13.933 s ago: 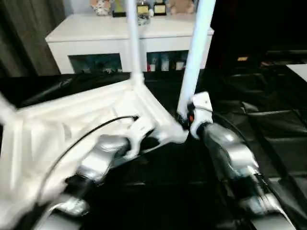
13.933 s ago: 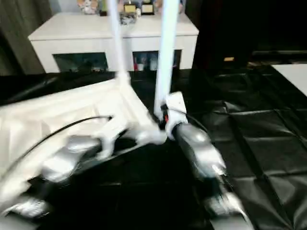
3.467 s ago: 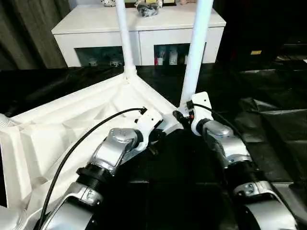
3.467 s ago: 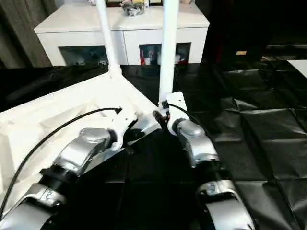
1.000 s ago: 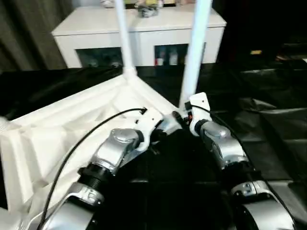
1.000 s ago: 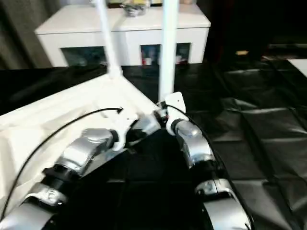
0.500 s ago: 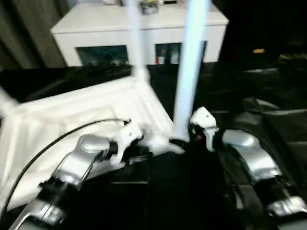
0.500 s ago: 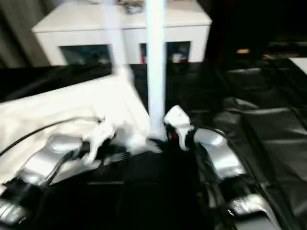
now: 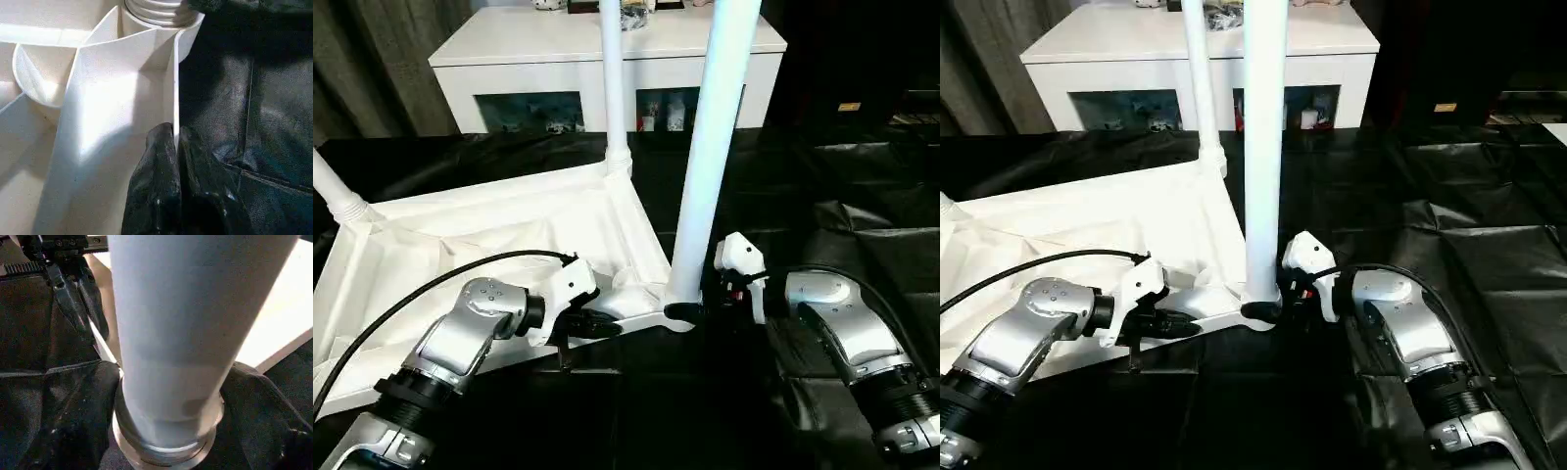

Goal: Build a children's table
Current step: Rotate leg to tighten

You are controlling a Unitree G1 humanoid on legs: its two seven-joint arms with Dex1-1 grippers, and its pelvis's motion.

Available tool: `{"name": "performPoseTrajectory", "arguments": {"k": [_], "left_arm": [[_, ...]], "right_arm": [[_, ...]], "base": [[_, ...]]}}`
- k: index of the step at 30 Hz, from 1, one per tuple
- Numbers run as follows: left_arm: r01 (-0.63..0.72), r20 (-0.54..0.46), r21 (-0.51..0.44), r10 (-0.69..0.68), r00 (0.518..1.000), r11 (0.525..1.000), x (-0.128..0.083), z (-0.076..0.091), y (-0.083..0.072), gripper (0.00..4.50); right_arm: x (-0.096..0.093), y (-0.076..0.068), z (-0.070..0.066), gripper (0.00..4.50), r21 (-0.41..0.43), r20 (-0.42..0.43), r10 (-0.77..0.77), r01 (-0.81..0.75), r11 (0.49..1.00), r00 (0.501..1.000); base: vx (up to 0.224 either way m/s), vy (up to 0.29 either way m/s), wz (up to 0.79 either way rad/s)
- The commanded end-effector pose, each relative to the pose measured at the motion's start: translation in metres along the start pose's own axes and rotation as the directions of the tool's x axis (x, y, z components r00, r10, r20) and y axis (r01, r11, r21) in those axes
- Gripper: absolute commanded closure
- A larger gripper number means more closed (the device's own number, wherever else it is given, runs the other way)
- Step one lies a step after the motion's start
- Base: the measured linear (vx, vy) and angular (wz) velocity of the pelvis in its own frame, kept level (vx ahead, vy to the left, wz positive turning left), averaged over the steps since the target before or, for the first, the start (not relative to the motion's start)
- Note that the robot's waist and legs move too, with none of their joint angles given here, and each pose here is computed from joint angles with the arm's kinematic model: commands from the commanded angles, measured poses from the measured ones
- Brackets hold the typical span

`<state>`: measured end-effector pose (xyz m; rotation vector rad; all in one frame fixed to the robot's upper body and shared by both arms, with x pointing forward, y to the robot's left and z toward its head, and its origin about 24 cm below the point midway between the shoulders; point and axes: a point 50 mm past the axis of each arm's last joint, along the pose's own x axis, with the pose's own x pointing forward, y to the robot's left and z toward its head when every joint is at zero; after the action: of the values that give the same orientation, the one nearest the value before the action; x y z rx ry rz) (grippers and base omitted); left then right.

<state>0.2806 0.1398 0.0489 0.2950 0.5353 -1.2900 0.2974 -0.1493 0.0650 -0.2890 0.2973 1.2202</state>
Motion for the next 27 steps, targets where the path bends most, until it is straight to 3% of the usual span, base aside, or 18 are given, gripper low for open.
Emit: {"name": "performPoseTrajectory", "arguments": {"k": [1, 4, 12, 16, 19, 20, 23, 24, 27], "left_arm": [[0.042, 0.025, 0.020, -0.043, 0.999, 0.999, 0.000, 0.007, -0.004, 4.50], [0.042, 0.019, 0.021, -0.042, 0.999, 0.999, 0.000, 0.006, -0.004, 4.50], [0.057, 0.005, 0.011, -0.057, 0.998, 0.998, 0.000, 0.002, -0.007, 4.50], [-0.039, 0.026, -0.006, 0.040, 0.999, 0.999, 0.007, 0.005, 0.002, 4.50], [-0.207, 0.024, -0.031, 0.207, 0.978, 0.978, 0.018, 0.010, 0.017, 4.50], [-0.290, 0.020, -0.066, 0.292, 0.956, 0.955, 0.027, 0.014, 0.024, 4.50], [-0.352, 0.020, -0.101, 0.356, 0.934, 0.931, 0.034, 0.020, 0.029, 4.50], [-0.423, 0.018, -0.155, 0.431, 0.902, 0.893, 0.044, 0.027, 0.035, 4.50], [-0.476, 0.007, -0.196, 0.487, 0.874, 0.857, 0.052, 0.034, 0.039, 4.50]], "right_arm": [[0.000, -0.001, 0.002, 1.43, -0.003, -0.003, 0.005, -0.005, 1.000, 1.000], [0.000, 0.000, 0.000, 1.74, -0.010, -0.016, 0.018, -0.018, 1.000, 1.000], [0.001, 0.003, -0.004, 1.87, -0.005, -0.044, 0.048, -0.048, 0.999, 0.998], [0.007, -0.006, -0.007, 1.88, 0.067, -0.038, -0.092, 0.095, 0.993, 0.995], [0.017, -0.020, -0.012, 1.88, 0.145, -0.072, -0.288, 0.296, 0.944, 0.955], [0.025, -0.024, -0.012, 1.88, 0.197, -0.078, -0.375, 0.383, 0.902, 0.924], [0.031, -0.026, -0.012, 1.88, 0.243, -0.091, -0.442, 0.450, 0.859, 0.892], [0.039, -0.030, -0.012, 1.88, 0.286, -0.121, -0.519, 0.530, 0.798, 0.846], [0.047, -0.032, -0.011, 1.88, 0.316, -0.158, -0.583, 0.600, 0.735, 0.797]], "base": [[0.000, 0.000, 0.00], [0.000, 0.000, 0.00], [0.000, 0.000, 0.00], [0.000, 0.000, 0.00], [0.000, 0.000, 0.00], [0.000, 0.000, 0.00], [0.000, 0.000, 0.00], [0.000, 0.000, 0.00], [0.000, 0.000, 0.00]]}}
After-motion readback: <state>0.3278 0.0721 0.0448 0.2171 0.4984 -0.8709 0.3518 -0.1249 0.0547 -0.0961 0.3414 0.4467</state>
